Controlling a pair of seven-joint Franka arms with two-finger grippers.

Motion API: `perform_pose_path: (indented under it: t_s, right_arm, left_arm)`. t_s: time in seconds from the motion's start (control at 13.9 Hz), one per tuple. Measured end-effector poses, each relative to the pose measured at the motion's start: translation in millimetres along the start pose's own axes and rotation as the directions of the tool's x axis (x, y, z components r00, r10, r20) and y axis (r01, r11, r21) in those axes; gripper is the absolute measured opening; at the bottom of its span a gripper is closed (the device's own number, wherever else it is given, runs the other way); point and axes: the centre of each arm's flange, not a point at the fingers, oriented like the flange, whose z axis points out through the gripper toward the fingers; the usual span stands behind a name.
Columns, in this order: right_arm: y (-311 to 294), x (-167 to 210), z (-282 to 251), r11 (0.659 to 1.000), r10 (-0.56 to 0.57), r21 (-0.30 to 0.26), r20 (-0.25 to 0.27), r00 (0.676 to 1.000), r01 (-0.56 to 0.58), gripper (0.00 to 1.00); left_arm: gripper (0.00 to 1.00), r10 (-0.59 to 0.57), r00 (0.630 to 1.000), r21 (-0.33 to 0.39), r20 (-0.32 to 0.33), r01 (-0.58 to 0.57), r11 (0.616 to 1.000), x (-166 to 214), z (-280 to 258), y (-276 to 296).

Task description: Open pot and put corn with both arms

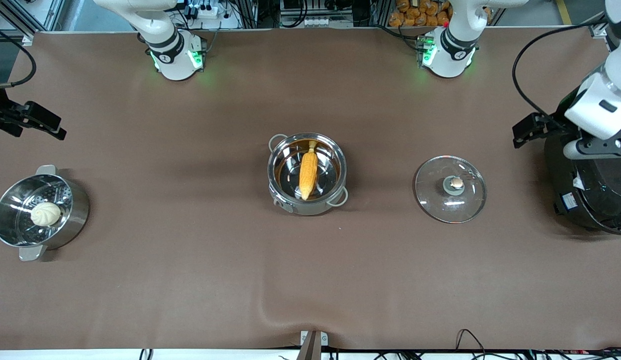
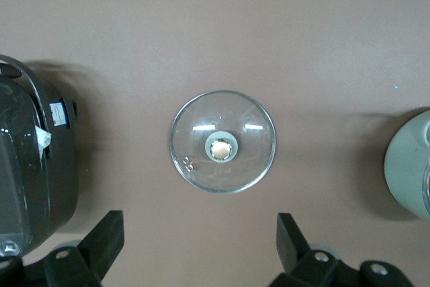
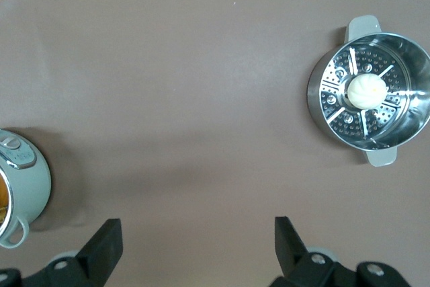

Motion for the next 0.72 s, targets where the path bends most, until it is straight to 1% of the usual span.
perform_pose_path:
  t_s: [0.22,0.43,0.72]
  right_arm:
    - [2.8,5.7,5.4,1.0,-0.007,-0.003,0.019,1.0,0.007,1.0]
    - [10.6,6.8,8.3,1.0,-0.009,-0.004,0.029,1.0,0.009,1.0]
    - [10.8,4.9,9.7,1.0,-0.009,-0.004,0.047,0.999,0.009,1.0]
  left_arm:
    - [1.0,-0.009,1.0,-0.015,0.023,0.01,1.0,-3.8,-2.6,5.3]
    - [1.0,-0.015,0.999,-0.01,0.052,0.015,1.0,-6.5,-1.2,1.8]
    - [1.0,-0.026,0.999,-0.011,0.045,0.026,1.0,-8.1,-14.0,-4.7]
